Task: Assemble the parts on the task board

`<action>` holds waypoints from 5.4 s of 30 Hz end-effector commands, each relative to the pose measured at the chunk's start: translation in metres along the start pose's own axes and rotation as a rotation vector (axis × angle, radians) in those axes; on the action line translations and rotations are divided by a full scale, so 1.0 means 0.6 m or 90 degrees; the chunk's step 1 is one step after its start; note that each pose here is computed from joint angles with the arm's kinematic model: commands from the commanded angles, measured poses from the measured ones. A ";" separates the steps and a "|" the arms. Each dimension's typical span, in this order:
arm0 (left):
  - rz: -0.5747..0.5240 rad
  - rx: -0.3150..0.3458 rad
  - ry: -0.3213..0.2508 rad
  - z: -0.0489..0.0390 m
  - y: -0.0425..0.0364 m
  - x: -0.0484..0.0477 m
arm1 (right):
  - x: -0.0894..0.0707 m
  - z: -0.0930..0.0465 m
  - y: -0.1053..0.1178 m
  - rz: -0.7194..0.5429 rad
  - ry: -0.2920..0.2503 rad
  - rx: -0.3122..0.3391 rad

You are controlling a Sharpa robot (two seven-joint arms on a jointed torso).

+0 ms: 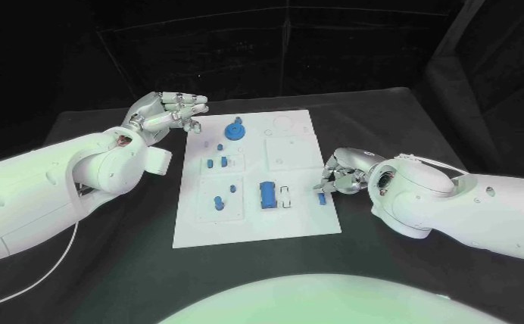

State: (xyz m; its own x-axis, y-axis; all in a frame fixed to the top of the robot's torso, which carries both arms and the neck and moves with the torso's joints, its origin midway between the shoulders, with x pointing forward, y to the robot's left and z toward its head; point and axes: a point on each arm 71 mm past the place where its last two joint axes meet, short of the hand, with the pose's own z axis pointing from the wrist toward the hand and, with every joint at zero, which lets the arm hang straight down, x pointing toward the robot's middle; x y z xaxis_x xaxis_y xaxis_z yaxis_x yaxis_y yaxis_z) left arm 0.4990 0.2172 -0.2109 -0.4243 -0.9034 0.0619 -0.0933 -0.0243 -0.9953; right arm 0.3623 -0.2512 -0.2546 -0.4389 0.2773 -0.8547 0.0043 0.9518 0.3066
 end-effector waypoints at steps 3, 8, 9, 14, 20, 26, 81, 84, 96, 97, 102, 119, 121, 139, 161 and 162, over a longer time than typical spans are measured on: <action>-0.005 0.002 0.008 0.000 -0.001 0.002 | -0.002 -0.001 -0.001 -0.040 -0.005 0.006; -0.004 0.000 0.008 0.000 0.000 0.002 | -0.001 0.000 -0.004 -0.048 0.001 0.012; -0.004 0.000 0.008 0.000 0.000 0.002 | 0.000 0.000 -0.005 -0.051 0.005 0.016; -0.004 -0.002 0.009 -0.001 0.002 0.002 | 0.004 0.005 -0.007 -0.066 0.022 0.027; -0.004 -0.003 0.009 -0.001 0.003 0.002 | 0.008 0.009 -0.005 -0.076 0.036 0.030; -0.003 -0.004 0.008 -0.002 0.004 0.001 | 0.012 0.012 0.002 -0.079 0.040 0.021; -0.006 0.012 0.014 -0.001 0.004 0.007 | 0.019 0.010 0.068 0.093 0.005 -0.029; -0.005 0.012 0.014 -0.001 0.004 0.007 | 0.023 0.014 0.072 0.107 0.015 -0.027; -0.005 0.013 0.013 -0.001 0.004 0.007 | 0.038 0.027 0.088 0.117 0.054 -0.016; -0.005 0.013 0.013 -0.001 0.004 0.007 | 0.039 0.028 0.088 0.115 0.058 -0.013; -0.005 0.012 0.013 -0.001 0.004 0.007 | 0.041 0.030 0.089 0.109 0.066 -0.005; -0.008 -0.001 0.021 0.000 0.007 0.008 | 0.046 0.038 0.110 0.049 0.061 -0.035; -0.008 -0.002 0.022 0.000 0.007 0.008 | 0.048 0.038 0.113 0.050 0.065 -0.037; -0.008 -0.003 0.021 0.000 0.007 0.008 | 0.048 0.042 0.111 0.035 0.062 -0.034; -0.008 -0.005 0.022 0.001 0.008 0.007 | 0.036 0.038 0.109 0.069 0.018 -0.064; -0.008 -0.005 0.022 0.001 0.008 0.007 | 0.036 0.036 0.109 0.073 0.020 -0.074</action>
State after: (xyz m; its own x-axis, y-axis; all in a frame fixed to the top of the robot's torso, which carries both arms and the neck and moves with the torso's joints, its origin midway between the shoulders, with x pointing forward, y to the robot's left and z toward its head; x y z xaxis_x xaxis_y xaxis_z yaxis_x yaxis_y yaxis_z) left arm 0.4971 0.2144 -0.2163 -0.4447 -0.8930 0.0694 -0.1073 -0.0238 -0.9939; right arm 0.3728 -0.1830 -0.2661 -0.4904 0.3481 -0.7990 -0.0075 0.9150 0.4033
